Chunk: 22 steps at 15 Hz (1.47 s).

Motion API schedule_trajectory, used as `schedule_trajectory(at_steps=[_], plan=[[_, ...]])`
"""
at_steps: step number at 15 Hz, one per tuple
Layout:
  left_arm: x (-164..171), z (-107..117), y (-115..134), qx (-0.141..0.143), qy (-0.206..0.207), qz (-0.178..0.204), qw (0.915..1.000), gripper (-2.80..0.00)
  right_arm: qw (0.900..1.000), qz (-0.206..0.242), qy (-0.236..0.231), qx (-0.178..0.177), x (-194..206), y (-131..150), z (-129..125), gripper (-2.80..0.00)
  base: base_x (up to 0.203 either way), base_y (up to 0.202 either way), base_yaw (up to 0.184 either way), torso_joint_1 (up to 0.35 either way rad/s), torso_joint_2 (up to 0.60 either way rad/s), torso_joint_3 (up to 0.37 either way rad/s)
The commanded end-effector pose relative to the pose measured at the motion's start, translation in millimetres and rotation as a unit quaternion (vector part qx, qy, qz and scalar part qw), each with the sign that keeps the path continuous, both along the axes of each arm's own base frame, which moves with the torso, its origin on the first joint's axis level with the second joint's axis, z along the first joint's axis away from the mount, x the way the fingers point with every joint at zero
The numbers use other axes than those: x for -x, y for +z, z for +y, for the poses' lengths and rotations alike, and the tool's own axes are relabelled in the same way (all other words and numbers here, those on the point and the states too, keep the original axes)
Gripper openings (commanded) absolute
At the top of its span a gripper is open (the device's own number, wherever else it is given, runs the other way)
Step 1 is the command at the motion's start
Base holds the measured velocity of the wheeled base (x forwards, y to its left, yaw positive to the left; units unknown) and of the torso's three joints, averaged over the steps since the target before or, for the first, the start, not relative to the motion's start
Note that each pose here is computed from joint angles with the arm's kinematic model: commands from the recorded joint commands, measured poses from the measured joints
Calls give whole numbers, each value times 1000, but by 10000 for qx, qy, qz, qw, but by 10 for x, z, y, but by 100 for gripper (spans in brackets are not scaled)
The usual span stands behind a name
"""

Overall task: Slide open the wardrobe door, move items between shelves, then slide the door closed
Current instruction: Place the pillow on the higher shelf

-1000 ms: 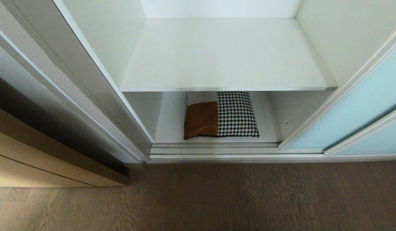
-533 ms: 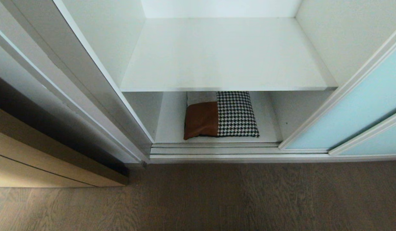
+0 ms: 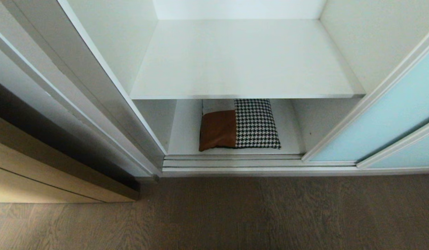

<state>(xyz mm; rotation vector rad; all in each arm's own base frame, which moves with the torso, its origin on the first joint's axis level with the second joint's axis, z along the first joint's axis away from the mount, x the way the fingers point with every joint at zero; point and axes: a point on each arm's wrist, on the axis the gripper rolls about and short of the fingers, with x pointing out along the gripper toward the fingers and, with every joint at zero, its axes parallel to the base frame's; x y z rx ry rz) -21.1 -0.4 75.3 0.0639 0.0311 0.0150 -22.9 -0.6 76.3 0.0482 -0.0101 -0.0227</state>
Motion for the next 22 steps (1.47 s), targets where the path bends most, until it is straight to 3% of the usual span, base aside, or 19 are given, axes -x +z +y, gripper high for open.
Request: schedule_trajectory(at_steps=[1,6,8,9,11,12,22], plan=[[16,-2,-12,-61,-28,-52,10000,-280,10000,-6,0,3,1,0,0,-280,0,0,0,0,0,0],[17,-2,-9,-3,-40,-52,10000,-280,10000,-6,0,1,1,0,0,-280,0,0,0,0,0,0],[17,0,-7,279,10,-70,9996,-280,10000,-6,0,3,1,0,0,-280,0,0,0,0,0,0],[15,0,-6,285,20,-98,9995,-280,10000,-6,0,3,1,0,0,-280,0,0,0,0,0,0],[16,-4,-9,-79,-78,-50,9999,-280,10000,0,0,3,0,-3,0,-280,0,0,0,0,0,0],[15,-7,-12,-112,-139,-61,9998,-280,10000,-1,0,3,0,-2,0,-280,0,0,0,0,0,0],[14,-5,-11,-74,-110,-84,9999,-280,10000,-6,0,3,1,0,0,-280,0,0,0,0,0,0]])
